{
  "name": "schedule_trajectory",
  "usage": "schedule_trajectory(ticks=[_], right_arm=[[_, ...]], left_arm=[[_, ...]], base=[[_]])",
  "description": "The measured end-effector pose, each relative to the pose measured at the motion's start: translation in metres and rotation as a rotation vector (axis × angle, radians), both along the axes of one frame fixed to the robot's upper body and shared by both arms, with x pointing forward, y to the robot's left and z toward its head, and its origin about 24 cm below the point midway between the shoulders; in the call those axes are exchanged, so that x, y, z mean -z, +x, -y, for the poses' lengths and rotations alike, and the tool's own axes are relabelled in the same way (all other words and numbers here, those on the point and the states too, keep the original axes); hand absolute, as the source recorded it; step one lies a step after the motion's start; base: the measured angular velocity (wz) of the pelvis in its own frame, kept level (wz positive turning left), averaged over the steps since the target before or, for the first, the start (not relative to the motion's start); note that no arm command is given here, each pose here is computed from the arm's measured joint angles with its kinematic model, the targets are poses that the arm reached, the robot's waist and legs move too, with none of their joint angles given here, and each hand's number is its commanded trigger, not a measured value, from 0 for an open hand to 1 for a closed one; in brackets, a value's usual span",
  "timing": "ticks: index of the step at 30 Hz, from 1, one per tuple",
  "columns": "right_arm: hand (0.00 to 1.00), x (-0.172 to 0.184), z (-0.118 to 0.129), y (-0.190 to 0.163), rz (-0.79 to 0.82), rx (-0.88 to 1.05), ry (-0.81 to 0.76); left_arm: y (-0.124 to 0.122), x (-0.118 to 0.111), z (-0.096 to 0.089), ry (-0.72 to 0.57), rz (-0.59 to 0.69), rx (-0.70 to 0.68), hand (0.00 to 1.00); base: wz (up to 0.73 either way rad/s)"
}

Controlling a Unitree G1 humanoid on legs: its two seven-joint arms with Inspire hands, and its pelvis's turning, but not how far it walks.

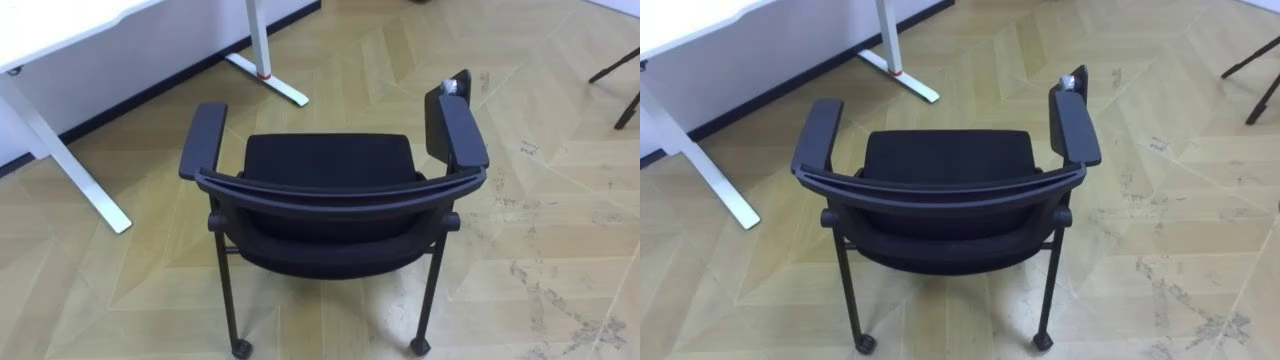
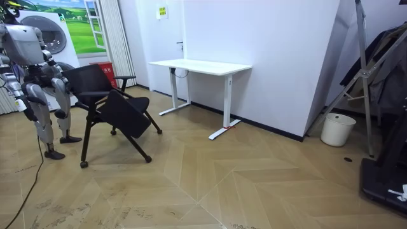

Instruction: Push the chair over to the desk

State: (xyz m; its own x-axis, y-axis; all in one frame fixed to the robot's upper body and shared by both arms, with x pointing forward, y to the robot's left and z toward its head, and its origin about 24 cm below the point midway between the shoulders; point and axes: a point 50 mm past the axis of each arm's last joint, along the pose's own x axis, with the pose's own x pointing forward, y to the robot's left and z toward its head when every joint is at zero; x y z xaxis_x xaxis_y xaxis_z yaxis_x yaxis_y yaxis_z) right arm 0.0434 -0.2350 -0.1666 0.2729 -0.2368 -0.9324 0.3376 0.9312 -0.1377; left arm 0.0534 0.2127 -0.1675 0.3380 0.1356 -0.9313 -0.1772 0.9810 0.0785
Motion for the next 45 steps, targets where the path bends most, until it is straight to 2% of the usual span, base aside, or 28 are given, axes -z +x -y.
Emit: schedule_trajectory(ticks=[8,23,30,33,36,40,45], right_arm=[[0.0,0.0,0.004,-0.005,-0.026,0.013,-0.035],[0.0,0.001,0.008,-0.021,-0.09,0.122,-0.09],[0.0,0.0,0.014,-0.027,-0.113,0.173,-0.12],[0.0,-0.001,0.017,-0.027,-0.115,0.171,-0.127],[0.0,-0.002,0.019,-0.022,-0.102,0.153,-0.129],[0.0,-0.003,0.024,-0.015,-0.084,0.144,-0.137],[0.0,-0.004,0.027,-0.02,-0.096,0.135,-0.149]], left_arm=[[-0.01,0.0,-0.013,0.066,-0.028,-0.093,0.0],[-0.036,-0.001,-0.023,0.184,-0.106,-0.225,0.0],[-0.043,-0.006,-0.04,0.294,-0.123,-0.369,0.0],[-0.038,-0.009,-0.048,0.347,-0.101,-0.43,0.0],[-0.018,-0.019,-0.061,0.409,-0.013,-0.47,0.0],[0.012,-0.036,-0.081,0.521,0.096,-0.442,0.0],[0.033,-0.051,-0.093,0.648,0.173,-0.399,0.0]], base=[[0.0],[0.0],[0.0],[0.0],[0.0],[0.0],[0.0]])
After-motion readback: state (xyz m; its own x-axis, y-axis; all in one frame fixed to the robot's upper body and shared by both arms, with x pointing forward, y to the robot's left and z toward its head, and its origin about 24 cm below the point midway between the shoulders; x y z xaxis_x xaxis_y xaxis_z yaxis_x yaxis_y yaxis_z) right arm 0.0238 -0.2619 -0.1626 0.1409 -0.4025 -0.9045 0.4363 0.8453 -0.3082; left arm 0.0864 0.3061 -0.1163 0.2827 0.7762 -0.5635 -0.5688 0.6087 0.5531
